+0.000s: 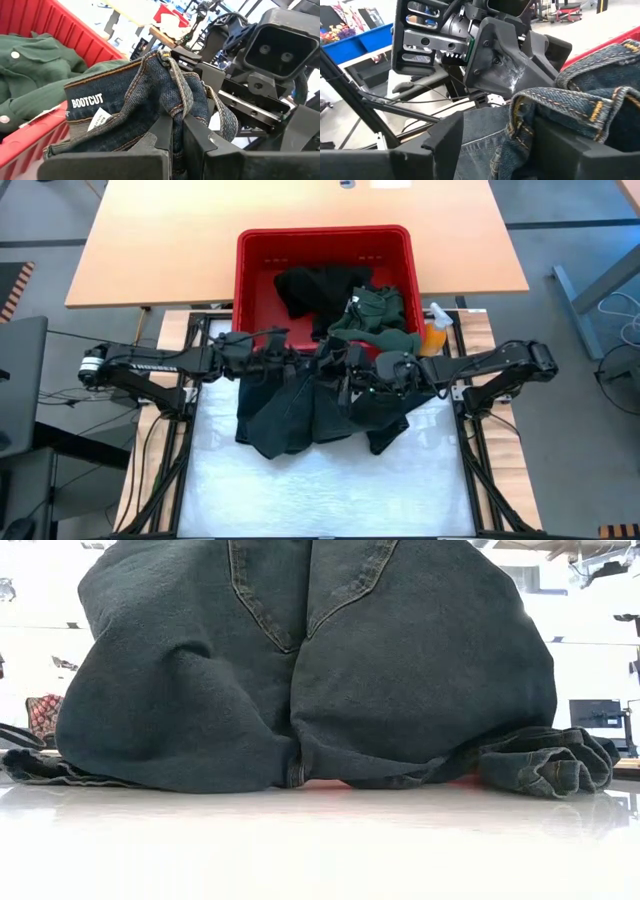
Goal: Fold laundry
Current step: Fold the black pants
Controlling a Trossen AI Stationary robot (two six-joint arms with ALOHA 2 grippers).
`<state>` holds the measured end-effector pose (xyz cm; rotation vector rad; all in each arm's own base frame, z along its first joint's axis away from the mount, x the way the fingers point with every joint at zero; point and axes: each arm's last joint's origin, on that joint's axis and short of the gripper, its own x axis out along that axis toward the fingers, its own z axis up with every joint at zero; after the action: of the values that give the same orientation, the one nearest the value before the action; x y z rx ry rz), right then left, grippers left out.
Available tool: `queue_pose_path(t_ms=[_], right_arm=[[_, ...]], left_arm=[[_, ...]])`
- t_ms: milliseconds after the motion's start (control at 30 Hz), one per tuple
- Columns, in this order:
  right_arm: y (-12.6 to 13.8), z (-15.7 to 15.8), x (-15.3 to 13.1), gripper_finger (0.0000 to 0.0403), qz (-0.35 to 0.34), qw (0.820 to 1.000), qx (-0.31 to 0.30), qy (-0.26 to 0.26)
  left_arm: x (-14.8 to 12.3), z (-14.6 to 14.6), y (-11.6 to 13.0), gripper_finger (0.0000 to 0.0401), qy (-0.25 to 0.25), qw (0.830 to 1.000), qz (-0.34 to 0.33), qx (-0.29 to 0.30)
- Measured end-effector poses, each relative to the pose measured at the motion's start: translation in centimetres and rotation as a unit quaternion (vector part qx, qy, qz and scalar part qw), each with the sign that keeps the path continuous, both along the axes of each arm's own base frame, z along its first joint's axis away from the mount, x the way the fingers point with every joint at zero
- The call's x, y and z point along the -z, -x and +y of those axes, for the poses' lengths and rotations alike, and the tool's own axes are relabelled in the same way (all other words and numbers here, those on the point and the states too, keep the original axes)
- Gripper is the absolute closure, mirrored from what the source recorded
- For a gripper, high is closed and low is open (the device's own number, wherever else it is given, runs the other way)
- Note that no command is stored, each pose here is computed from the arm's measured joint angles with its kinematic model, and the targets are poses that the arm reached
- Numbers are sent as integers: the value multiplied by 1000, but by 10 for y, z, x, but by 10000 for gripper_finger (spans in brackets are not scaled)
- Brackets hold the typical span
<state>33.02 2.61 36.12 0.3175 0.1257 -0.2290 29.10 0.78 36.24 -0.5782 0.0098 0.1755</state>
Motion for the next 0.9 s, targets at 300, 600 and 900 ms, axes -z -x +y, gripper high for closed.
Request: queue_pose_path(t_ms=[300,600,900], right_arm=[[0,1,3,148,12,1000,-15,-2],[-1,-1,6,148,19,1000,-5,-2],[-2,-1,8,148,26,1000,-11,-1]], left_arm=[[-12,-3,14,367,-42,997,-9,64],[4,-5,5,250,-45,994,47,91],[9,-4,0,215,-58,993,57,81]])
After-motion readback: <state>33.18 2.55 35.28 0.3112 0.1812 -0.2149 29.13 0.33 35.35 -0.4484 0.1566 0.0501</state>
